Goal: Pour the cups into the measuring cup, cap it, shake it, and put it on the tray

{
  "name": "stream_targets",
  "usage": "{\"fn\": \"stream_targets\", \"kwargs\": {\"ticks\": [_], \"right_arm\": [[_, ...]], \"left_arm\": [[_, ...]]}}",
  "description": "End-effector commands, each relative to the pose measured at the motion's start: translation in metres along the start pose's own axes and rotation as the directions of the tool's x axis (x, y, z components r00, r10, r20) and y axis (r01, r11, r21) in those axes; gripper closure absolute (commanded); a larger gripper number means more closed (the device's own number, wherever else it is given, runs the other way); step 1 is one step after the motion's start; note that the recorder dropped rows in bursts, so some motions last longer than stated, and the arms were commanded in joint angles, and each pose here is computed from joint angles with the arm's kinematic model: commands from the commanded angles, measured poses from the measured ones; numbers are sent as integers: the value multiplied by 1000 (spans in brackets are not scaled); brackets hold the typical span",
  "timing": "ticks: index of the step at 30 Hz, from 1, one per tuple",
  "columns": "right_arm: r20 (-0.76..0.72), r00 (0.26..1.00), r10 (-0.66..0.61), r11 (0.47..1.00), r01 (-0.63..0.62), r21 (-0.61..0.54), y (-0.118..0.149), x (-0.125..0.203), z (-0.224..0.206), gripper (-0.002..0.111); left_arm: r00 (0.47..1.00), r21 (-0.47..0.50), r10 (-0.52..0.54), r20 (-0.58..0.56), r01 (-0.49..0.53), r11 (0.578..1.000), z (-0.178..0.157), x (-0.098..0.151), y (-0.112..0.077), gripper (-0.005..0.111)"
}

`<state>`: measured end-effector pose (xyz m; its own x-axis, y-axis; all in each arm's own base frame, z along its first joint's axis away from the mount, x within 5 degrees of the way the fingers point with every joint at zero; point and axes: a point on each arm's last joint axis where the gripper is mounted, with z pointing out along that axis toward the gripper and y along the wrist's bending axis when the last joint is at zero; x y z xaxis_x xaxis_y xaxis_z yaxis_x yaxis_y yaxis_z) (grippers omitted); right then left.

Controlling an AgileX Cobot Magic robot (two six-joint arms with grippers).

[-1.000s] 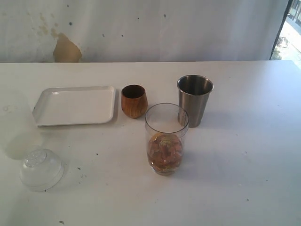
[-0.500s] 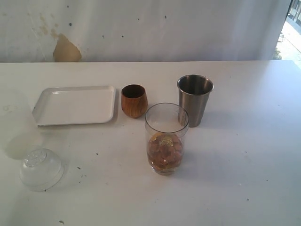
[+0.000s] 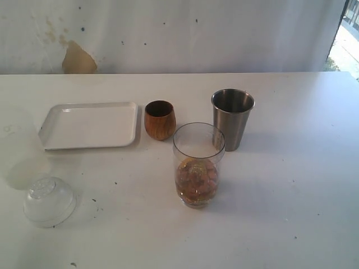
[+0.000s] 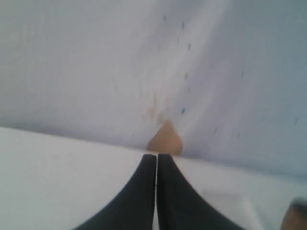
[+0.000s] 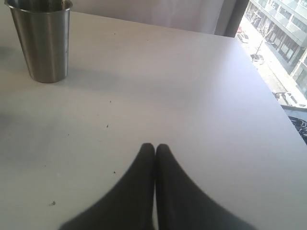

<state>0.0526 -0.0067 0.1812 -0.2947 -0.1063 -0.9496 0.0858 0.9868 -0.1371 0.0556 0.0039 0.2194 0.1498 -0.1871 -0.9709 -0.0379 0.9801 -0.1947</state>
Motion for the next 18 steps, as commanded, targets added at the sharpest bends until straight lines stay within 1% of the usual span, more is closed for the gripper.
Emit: {"fn": "stream_targets", "kwargs": {"ticks": [1, 2, 3, 4, 6, 7, 8, 9, 11, 13, 15, 18], "right_arm": [[4, 1000, -10, 1000, 10, 3, 0, 1, 0, 108], [4, 1000, -10, 1000, 10, 3, 0, 1, 0, 108], [4, 1000, -10, 1000, 10, 3, 0, 1, 0, 108], [4, 1000, -10, 1000, 10, 3, 0, 1, 0, 108], [4, 1000, -10, 1000, 10, 3, 0, 1, 0, 108], [4, 1000, -10, 1000, 10, 3, 0, 1, 0, 108], [4, 1000, -10, 1000, 10, 3, 0, 1, 0, 108], [4, 1000, -10, 1000, 10, 3, 0, 1, 0, 108], [4, 1000, -10, 1000, 10, 3, 0, 1, 0, 108], [4, 1000, -10, 1000, 10, 3, 0, 1, 0, 108], [4, 1000, -10, 1000, 10, 3, 0, 1, 0, 108], [4, 1000, -10, 1000, 10, 3, 0, 1, 0, 108]], "left_arm": [[910, 90, -288, 297, 274, 958, -5, -27, 0, 106], [906, 105, -270, 325, 249, 963, -6, -30, -1, 106], [916, 109, -267, 301, 245, 963, -5, -28, -2, 106], [922, 110, -281, 265, 260, 959, -4, -29, -3, 106], [938, 91, -303, 166, 291, 952, -2, -41, -8, 107], [945, 79, -298, 136, 290, 954, 0, -49, -10, 107], [953, 51, -294, 74, 291, 955, 5, -55, -12, 107], [955, 41, -294, 49, 292, 956, 8, -64, -14, 107], [962, 6, -272, -34, 272, 962, 19, -80, -18, 107], [962, -35, -230, -143, 228, 973, 31, -90, -21, 107], [952, -58, -178, -250, 168, 984, 44, -99, -23, 107], [899, -50, -68, -433, 51, 997, 65, -107, -28, 107]]}}
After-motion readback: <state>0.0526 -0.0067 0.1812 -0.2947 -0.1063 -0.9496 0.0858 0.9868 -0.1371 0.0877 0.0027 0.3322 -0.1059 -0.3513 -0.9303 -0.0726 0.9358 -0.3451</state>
